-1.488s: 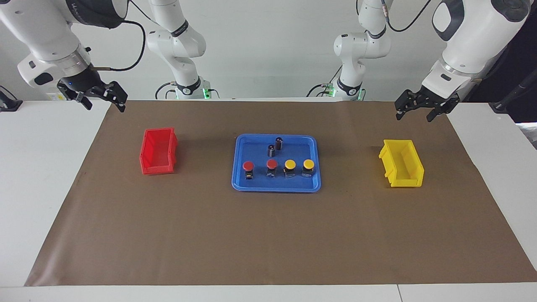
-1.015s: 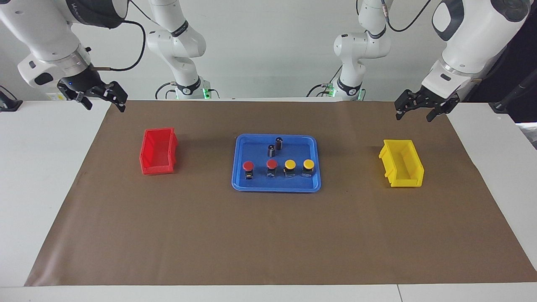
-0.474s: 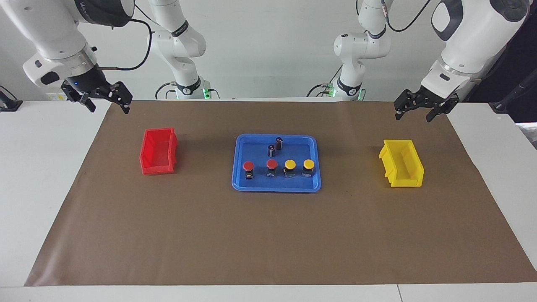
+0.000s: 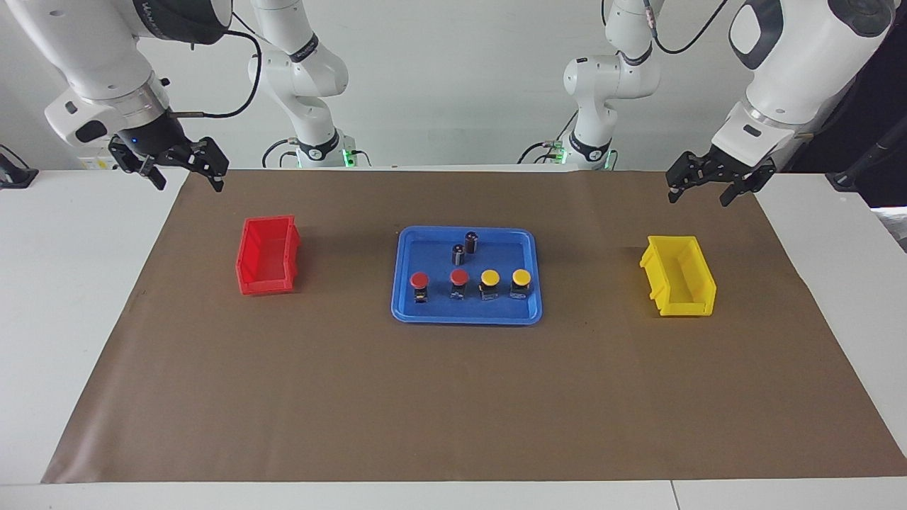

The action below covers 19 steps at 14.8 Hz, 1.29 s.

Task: Sort red and yellow buttons by color

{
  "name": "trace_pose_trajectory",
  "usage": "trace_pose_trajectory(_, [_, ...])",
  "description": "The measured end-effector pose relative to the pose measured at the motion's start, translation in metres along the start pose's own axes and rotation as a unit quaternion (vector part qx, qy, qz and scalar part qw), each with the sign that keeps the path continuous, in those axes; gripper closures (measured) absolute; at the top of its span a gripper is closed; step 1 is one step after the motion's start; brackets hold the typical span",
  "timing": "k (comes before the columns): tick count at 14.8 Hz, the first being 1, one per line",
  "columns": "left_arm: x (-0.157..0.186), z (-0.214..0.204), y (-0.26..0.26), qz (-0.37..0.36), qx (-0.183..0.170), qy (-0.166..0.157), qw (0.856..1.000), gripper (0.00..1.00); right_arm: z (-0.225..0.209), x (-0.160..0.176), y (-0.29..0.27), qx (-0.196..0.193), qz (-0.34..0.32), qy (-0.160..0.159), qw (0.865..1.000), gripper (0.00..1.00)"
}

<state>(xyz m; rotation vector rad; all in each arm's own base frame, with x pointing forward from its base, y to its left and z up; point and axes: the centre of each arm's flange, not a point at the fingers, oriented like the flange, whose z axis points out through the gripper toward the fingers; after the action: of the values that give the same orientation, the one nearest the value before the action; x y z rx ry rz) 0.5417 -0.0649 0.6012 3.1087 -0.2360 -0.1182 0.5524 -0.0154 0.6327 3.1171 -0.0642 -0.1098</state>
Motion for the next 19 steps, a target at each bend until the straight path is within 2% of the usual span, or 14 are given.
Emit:
trace_pose_trajectory(2, [-0.004,0.008,0.000,-0.001,0.000,0.002,1.000,0.00,0.011,0.017,-0.057,0.004,0.008,0.000,1.000,0.00])
trace_pose_trajectory(5, [-0.008,0.015,0.000,-0.001,0.001,0.008,1.000,0.00,0.044,0.049,-0.173,0.019,0.029,0.021,0.999,0.00])
trace_pose_trajectory(7, [-0.009,0.020,0.001,0.000,0.001,0.017,1.000,0.00,0.071,0.057,-0.238,0.031,0.033,0.040,0.998,0.00])
trace_pose_trajectory(9, [-0.009,0.029,0.005,-0.005,0.002,0.023,1.000,0.00,0.107,0.058,-0.280,0.030,0.029,0.050,0.998,0.00])
trace_pose_trajectory(14, [-0.006,0.052,0.031,-0.010,0.003,0.026,1.000,0.00,0.189,0.056,-0.292,0.028,0.026,0.058,0.998,0.00])
trace_pose_trajectory(19, [-0.006,0.055,0.031,-0.010,0.003,0.026,1.000,0.00,0.226,0.029,-0.303,0.027,0.020,0.058,0.998,0.00])
